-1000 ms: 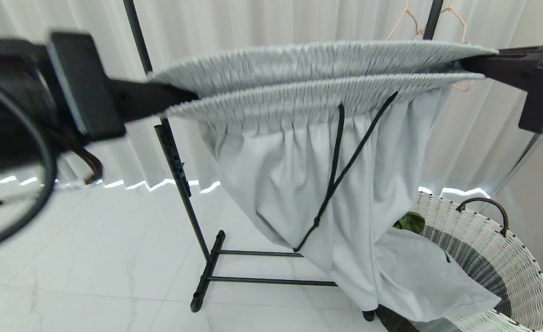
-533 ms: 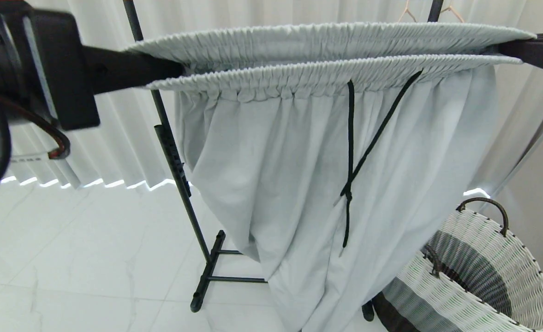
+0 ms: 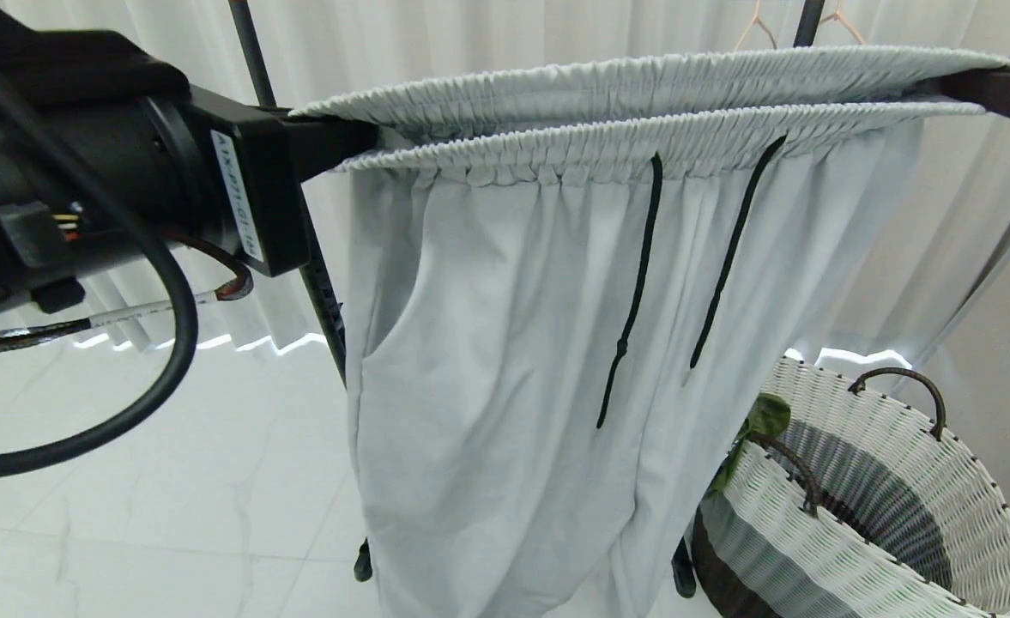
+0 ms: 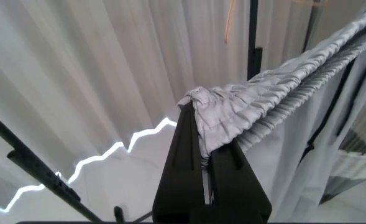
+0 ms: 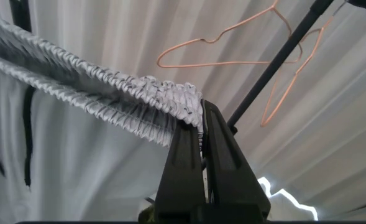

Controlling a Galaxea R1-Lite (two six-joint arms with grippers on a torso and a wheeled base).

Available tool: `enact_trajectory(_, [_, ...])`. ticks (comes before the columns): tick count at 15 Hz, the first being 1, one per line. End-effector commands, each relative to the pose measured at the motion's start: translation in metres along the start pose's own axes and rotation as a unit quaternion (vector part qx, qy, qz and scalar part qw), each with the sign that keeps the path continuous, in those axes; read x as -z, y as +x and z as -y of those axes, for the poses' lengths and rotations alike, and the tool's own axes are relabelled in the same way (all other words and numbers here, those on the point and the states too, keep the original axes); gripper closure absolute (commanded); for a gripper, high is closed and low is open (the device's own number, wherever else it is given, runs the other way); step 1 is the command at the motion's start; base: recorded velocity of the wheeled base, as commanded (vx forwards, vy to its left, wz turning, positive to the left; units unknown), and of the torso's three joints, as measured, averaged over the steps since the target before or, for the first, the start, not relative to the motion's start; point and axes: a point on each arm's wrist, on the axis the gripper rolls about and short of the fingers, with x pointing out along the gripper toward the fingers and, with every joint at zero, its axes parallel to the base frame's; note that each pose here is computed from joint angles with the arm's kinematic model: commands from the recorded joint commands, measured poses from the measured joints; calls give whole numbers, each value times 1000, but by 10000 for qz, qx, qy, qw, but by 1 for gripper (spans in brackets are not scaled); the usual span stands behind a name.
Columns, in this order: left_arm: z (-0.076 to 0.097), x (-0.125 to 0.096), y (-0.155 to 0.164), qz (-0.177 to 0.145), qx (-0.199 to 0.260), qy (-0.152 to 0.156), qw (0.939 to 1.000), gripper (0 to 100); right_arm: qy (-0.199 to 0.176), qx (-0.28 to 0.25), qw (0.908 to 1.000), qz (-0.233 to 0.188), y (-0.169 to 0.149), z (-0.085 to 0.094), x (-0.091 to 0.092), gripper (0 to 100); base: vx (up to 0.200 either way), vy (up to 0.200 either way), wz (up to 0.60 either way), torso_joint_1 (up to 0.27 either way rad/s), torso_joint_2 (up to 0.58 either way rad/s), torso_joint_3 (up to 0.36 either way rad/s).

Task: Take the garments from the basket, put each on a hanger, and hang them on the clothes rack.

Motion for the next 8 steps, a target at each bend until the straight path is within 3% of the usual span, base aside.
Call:
enact_trajectory(1, [3, 6, 6, -117, 39, 77, 9999, 100, -6, -15, 10000, 4, 0, 0, 0, 100, 0, 0, 0, 0, 0, 0])
enact_trajectory(6, [3, 5, 6, -95, 34, 126, 9999, 100, -113, -169, 9998, -55, 0, -7, 4, 100, 0, 200, 0, -1, 0, 2])
enact_trajectory(8, [3, 5, 6, -100, 43, 128, 9999, 100, -109, -171, 9998, -62, 0, -7, 5, 100, 0, 0, 0, 0, 0, 0])
